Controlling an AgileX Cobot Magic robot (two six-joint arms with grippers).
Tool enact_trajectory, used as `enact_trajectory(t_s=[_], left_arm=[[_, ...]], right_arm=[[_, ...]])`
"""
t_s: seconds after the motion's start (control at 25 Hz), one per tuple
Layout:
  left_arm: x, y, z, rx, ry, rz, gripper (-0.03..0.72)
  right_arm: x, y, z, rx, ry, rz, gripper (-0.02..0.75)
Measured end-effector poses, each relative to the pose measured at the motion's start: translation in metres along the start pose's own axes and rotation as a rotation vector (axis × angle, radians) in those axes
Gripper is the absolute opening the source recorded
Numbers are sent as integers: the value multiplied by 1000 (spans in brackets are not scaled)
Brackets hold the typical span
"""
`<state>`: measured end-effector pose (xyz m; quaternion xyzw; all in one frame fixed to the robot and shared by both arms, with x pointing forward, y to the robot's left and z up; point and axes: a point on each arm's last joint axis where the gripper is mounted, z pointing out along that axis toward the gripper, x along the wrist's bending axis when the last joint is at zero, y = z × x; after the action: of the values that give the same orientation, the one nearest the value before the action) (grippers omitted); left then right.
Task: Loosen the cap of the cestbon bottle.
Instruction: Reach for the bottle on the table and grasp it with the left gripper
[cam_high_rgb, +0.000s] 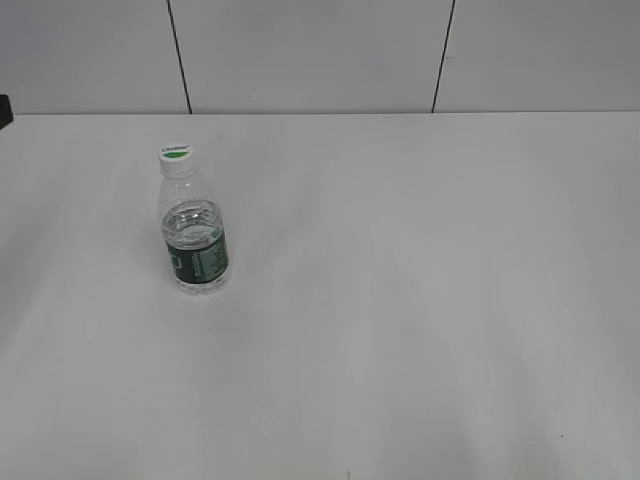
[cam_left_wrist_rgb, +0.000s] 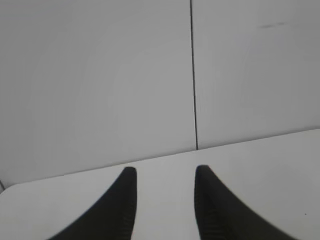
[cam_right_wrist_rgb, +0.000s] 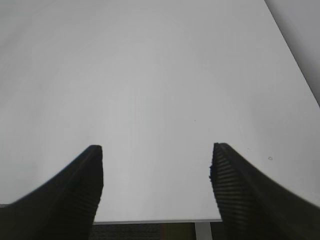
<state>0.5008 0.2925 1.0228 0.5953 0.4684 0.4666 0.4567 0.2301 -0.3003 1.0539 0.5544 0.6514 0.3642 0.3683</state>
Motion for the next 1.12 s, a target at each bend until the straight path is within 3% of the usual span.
enact_trajectory(t_s=[0.48,0.68,0.88,1.12], left_arm=[[-21,-44,-4,-40,-156,3,244],[-28,-62,-4,-66,-335,13,244],[-17,-91,-2,-40,-480,13,244],[-18,-105,6,-4,-810,191,244]], right_arm=[[0,0,0,0,0,0,517],[0,0,0,0,0,0,517],[0,0,0,0,0,0,517],[0,0,0,0,0,0,517]])
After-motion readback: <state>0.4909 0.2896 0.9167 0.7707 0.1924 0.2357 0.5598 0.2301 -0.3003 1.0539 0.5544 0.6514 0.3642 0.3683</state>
